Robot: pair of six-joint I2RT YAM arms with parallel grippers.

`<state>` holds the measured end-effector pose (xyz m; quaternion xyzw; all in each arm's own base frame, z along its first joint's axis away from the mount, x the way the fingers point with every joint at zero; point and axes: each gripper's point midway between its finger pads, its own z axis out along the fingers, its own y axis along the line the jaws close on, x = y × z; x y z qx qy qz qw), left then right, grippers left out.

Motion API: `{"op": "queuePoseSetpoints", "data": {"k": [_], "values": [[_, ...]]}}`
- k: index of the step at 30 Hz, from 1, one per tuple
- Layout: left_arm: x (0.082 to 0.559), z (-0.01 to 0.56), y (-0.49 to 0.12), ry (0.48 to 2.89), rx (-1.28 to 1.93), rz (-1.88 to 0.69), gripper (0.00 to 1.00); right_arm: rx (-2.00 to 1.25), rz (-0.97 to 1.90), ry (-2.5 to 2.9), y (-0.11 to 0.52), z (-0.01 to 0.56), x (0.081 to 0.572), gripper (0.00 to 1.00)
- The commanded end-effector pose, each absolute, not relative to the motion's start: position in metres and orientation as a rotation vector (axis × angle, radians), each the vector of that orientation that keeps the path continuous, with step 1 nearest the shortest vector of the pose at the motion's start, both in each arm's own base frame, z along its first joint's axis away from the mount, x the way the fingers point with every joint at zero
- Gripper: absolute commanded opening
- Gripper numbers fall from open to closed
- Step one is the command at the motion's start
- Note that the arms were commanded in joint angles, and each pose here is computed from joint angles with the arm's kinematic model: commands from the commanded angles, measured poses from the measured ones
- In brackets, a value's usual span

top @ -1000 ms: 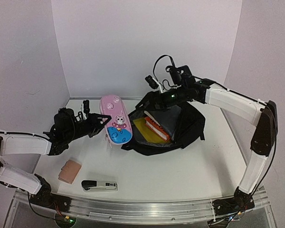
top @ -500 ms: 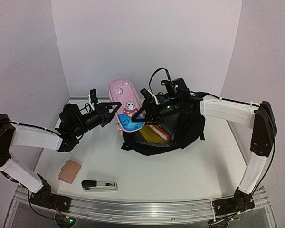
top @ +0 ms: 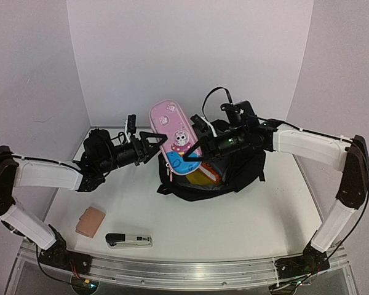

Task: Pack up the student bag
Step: Pick up the stationery from the center of the board.

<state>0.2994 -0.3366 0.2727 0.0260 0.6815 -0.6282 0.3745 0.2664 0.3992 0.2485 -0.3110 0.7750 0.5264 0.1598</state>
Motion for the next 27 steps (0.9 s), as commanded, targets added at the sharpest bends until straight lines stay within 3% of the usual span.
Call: {"op": "queuePoseSetpoints", "data": {"k": [1,4,9,18,27], "values": [[0.268,0.256,-0.327,1.976,0.347,-1.417,0.86,-1.134,1.351,2.057,0.363,0.275,0.232,0.21],[0.252,0.238,-0.319,2.115,0.486,-1.311,0.89,-1.240,1.267,2.086,0.342,0.258,0.212,0.20],[0.225,0.249,-0.314,2.087,0.688,-1.310,0.91,-1.367,1.254,2.173,0.312,0.226,0.175,0.18],[0.180,0.263,-0.332,2.044,0.968,-1.557,0.89,-1.540,1.249,2.245,0.291,0.194,0.141,0.18],[0.168,0.248,-0.359,2.088,1.090,-1.602,0.87,-1.696,1.211,2.252,0.300,0.178,0.126,0.17]]}}
